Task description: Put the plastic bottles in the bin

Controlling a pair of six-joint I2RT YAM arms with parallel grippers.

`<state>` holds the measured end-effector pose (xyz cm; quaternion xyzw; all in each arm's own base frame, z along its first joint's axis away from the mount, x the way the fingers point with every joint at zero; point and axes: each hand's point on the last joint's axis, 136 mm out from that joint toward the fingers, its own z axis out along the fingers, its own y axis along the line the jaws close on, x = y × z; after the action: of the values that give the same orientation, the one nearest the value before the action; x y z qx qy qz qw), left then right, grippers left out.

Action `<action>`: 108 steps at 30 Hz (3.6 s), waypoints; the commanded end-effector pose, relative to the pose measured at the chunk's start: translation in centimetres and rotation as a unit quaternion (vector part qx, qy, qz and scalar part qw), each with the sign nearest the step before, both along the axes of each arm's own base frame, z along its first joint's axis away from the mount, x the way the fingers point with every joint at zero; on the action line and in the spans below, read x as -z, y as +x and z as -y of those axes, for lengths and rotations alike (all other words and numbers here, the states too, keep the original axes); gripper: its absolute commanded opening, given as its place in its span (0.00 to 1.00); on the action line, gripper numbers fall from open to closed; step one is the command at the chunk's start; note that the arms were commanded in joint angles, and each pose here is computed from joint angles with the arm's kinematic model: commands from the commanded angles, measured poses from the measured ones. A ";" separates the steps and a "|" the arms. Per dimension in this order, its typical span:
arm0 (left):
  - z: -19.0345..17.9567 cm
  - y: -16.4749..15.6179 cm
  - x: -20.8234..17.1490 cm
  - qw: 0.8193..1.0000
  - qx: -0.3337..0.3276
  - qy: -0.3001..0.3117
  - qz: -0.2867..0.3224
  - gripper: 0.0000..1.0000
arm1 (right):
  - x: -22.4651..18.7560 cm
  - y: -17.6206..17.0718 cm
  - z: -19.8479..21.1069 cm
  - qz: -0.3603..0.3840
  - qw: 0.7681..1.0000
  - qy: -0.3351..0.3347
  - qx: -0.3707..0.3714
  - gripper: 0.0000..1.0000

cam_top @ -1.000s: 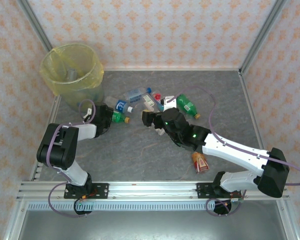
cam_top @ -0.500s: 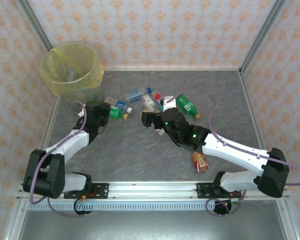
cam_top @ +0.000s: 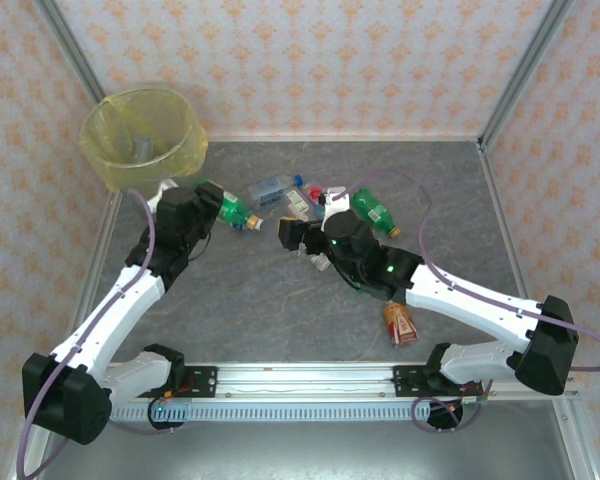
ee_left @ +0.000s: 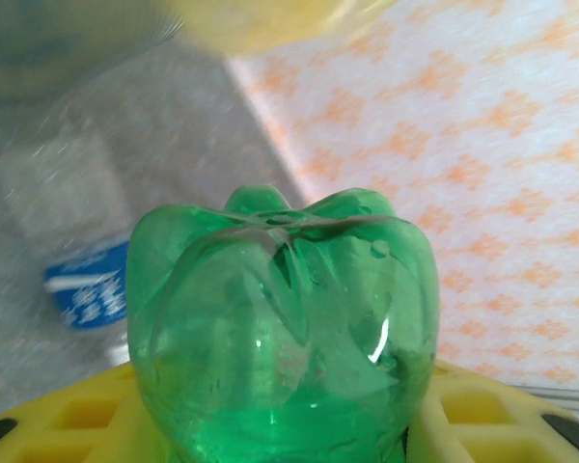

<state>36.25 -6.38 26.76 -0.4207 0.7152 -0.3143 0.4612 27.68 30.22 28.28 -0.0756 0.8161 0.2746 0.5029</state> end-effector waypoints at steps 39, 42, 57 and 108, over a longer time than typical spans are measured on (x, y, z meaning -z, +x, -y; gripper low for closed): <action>-17.8 11.8 -18.5 0.893 -0.181 0.406 0.065 0.50 | 3.5 -0.3 -9.3 -0.017 0.992 -0.075 -0.099 1.00; -17.9 13.5 -17.8 0.894 -0.173 0.409 0.056 0.51 | 3.6 -0.1 -9.7 -0.017 0.991 -0.081 -0.101 1.00; -17.4 16.2 -14.6 0.909 -0.131 0.395 0.013 0.99 | 3.8 0.1 -9.1 -0.018 0.992 -0.091 -0.086 1.00; -1.6 -0.8 10.9 0.986 -0.024 0.047 -0.160 0.78 | 4.1 -1.5 -2.8 -0.019 0.998 -0.064 -0.017 1.00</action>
<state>34.20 -3.70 16.65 -0.4386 0.8004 -0.1543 0.3784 26.24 33.75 23.60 -0.1331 0.8438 0.2344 0.4640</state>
